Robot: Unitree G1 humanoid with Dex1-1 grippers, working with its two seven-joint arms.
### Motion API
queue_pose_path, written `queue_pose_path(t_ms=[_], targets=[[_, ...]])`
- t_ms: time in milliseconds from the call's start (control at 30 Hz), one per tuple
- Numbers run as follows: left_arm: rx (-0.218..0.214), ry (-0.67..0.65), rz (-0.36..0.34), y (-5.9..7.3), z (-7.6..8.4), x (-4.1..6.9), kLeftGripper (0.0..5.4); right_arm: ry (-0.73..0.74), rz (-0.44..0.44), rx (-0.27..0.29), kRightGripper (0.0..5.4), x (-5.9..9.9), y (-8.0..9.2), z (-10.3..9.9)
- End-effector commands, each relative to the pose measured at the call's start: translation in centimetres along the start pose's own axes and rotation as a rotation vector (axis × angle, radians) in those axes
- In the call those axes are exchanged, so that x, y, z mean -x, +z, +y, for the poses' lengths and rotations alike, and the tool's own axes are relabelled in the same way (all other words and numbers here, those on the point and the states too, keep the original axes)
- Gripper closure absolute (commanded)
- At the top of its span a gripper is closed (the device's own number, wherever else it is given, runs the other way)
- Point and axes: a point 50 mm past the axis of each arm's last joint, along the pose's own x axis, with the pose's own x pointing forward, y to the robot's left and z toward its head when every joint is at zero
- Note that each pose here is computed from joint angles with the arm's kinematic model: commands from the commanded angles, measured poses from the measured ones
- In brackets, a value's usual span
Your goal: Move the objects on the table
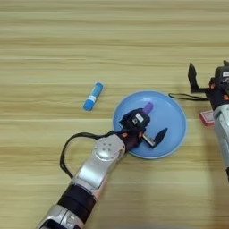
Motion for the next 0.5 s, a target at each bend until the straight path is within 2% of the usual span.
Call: queue_pose_path(t_ms=[33,300,467,500], targets=[[-0.011,0.017,0.035,-0.62,0.36,0.06,1.00,0.002,-0.012,0.001,0.00,-0.30,0.46,0.03],[-0.014,0.028,0.030,-0.58,0.46,-0.03,1.84,0.003,-0.012,0.001,0.00,-0.27,0.47,0.01],[-0.012,0.034,0.029,-0.59,0.54,-0.05,2.17,0.004,-0.012,0.001,0.00,-0.26,0.48,0.02],[-0.011,0.035,0.028,-0.60,0.56,-0.05,2.40,0.004,-0.012,0.001,0.00,-0.26,0.48,0.02]])
